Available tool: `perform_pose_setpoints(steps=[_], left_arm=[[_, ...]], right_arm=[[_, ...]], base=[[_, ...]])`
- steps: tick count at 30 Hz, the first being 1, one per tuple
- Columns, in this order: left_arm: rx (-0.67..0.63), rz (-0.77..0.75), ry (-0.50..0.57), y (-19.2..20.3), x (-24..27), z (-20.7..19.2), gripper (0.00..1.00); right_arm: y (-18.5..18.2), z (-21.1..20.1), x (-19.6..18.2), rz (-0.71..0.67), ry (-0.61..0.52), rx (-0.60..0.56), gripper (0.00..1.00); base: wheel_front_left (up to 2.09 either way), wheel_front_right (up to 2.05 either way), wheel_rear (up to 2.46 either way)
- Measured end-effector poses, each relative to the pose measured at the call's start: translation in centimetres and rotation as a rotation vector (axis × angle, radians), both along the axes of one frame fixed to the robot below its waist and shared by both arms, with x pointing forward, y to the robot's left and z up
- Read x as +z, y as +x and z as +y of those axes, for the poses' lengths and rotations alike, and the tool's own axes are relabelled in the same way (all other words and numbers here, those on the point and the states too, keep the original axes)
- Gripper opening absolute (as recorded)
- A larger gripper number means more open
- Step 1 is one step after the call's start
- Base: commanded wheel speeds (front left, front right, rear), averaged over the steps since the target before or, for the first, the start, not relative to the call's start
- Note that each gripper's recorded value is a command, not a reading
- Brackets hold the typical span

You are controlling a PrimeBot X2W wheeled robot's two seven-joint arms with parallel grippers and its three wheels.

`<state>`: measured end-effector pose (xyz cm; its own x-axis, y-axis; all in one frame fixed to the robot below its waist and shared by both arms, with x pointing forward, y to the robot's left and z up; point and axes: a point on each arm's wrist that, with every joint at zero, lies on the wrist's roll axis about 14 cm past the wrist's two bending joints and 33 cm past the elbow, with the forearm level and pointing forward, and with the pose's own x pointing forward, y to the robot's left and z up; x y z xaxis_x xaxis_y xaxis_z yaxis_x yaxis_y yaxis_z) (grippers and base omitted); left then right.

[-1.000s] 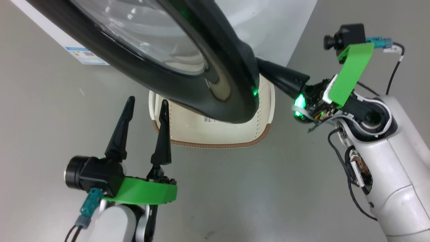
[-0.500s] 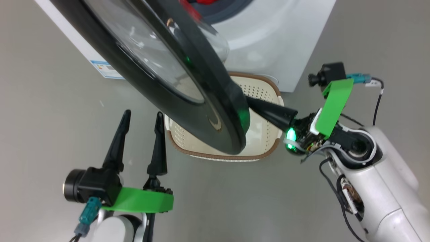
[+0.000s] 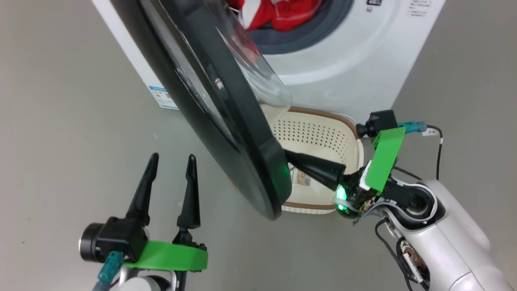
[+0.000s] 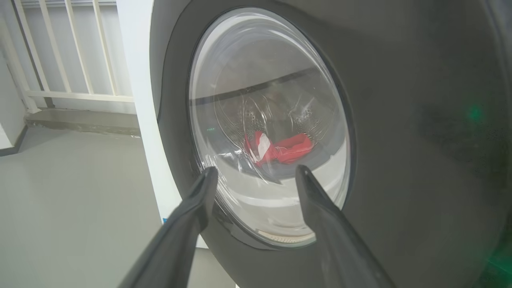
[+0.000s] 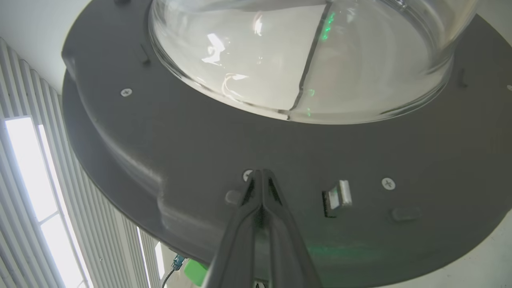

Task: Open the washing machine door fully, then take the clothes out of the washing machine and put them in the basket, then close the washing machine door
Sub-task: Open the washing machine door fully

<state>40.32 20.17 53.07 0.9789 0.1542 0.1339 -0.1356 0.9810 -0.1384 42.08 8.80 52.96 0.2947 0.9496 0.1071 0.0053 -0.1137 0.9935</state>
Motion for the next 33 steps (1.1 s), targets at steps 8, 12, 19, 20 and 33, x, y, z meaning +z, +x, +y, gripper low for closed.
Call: perform_pose_setpoints(steps=[8,12,19,20,33], left_arm=[[0.052,-0.008,-0.004,-2.0,0.5,1.6,1.0],[0.067,-0.014,-0.004,-2.6,0.7,2.0,1.0],[0.101,-0.018,-0.01,-3.9,1.0,3.0,1.0],[0.105,-0.021,-0.009,-4.0,1.1,3.1,1.0],[0.174,-0.023,-0.018,-6.2,1.2,5.0,1.0]], right_arm=[[-1.9,2.2,1.6,-0.02,0.031,0.076,0.0],[-2.4,2.8,1.9,-0.032,0.031,0.101,0.0],[-3.7,4.2,2.4,-0.047,0.028,0.149,0.0],[-3.9,4.3,2.4,-0.048,0.028,0.156,0.0],[-6.2,6.8,2.1,-0.042,0.016,0.246,0.0]], base=[[0.0,0.0,0.0],[0.0,0.0,0.0],[0.0,0.0,0.0],[0.0,0.0,0.0],[0.0,0.0,0.0]])
